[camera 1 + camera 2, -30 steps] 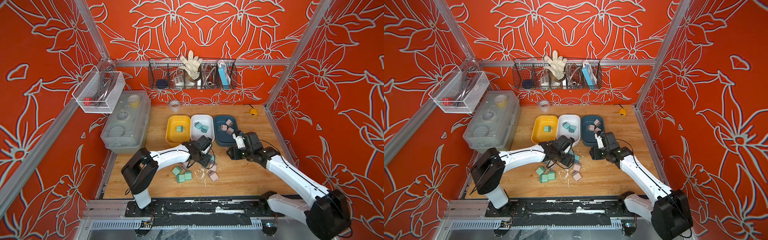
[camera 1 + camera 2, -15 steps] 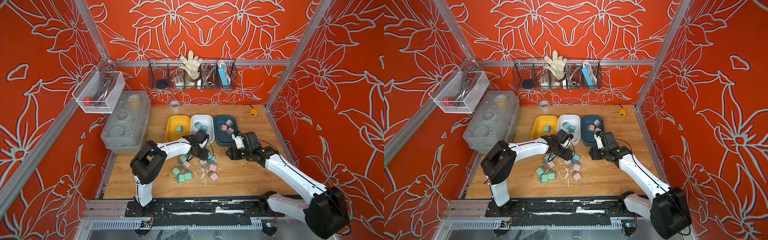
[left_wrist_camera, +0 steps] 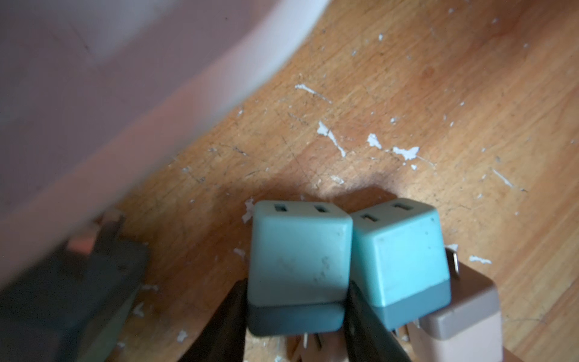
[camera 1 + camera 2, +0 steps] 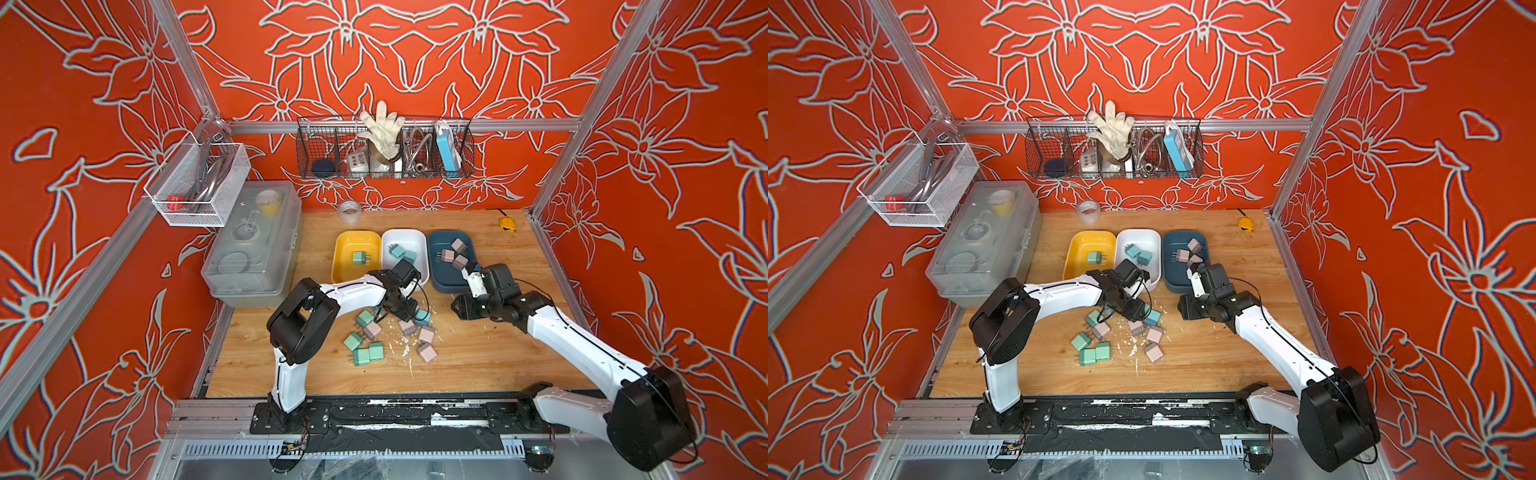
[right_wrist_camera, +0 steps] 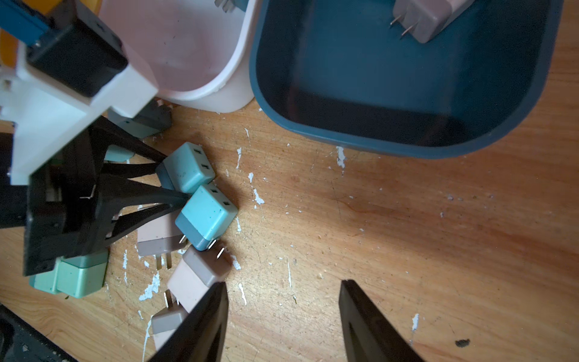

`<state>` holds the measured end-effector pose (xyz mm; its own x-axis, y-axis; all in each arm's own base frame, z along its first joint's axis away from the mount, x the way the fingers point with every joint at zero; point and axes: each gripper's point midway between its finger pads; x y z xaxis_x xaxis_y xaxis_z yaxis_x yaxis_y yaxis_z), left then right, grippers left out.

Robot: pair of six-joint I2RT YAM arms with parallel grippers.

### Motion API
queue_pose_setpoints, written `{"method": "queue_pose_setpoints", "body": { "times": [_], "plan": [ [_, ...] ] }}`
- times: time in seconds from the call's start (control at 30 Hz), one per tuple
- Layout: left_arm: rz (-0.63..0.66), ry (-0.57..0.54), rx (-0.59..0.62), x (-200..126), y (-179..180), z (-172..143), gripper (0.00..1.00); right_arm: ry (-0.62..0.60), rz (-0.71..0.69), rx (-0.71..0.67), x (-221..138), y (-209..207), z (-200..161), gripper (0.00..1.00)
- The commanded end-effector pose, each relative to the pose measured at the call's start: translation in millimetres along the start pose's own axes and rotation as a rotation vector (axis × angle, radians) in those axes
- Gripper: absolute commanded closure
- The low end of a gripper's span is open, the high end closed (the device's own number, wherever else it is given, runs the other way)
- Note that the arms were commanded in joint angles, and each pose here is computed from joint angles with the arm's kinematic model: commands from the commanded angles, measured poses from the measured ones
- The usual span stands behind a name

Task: Place the plugs by color into the storage box
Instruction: Pick up the plug from the center of the board, then place the plug in the storage box.

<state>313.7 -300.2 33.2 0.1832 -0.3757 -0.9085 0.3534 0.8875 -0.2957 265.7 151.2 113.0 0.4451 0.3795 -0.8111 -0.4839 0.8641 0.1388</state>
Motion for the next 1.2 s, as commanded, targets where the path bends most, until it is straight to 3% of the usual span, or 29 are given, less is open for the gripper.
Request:
{"method": "queue_pose_setpoints", "body": {
  "times": [0.0,0.57,0.83,0.87,0.93,1.17],
  "plan": [
    [-0.01,0.011,0.016,-5,-4,-2,0.59,-0.016,0.015,-0.012,-2,4,7,0.38],
    [-0.076,-0.291,0.035,-103,-29,42,0.68,-0.145,0.034,0.002,-26,11,38,0.38],
    [-0.054,-0.297,-0.024,-99,-25,68,0.7,-0.164,0.053,0.082,-19,12,62,0.38],
    [-0.031,-0.291,-0.015,-96,-22,69,0.7,-0.148,-0.003,0.138,-13,1,56,0.38],
    [0.015,-0.294,-0.039,-96,-4,72,0.7,-0.193,0.024,0.113,-6,3,62,0.4],
    [-0.118,-0.409,-0.14,-126,17,115,0.69,-0.296,-0.045,0.036,-41,-2,104,0.41]
  ]
}}
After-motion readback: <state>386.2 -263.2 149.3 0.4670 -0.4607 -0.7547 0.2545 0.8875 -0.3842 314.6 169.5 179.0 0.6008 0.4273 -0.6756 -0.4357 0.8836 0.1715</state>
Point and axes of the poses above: each gripper's point midway between its finger pads, its own x axis out along the fingers, its own y axis along the line the jaws close on, z = x × y, and after that the axes turned 13 degrees about -x, right-handed
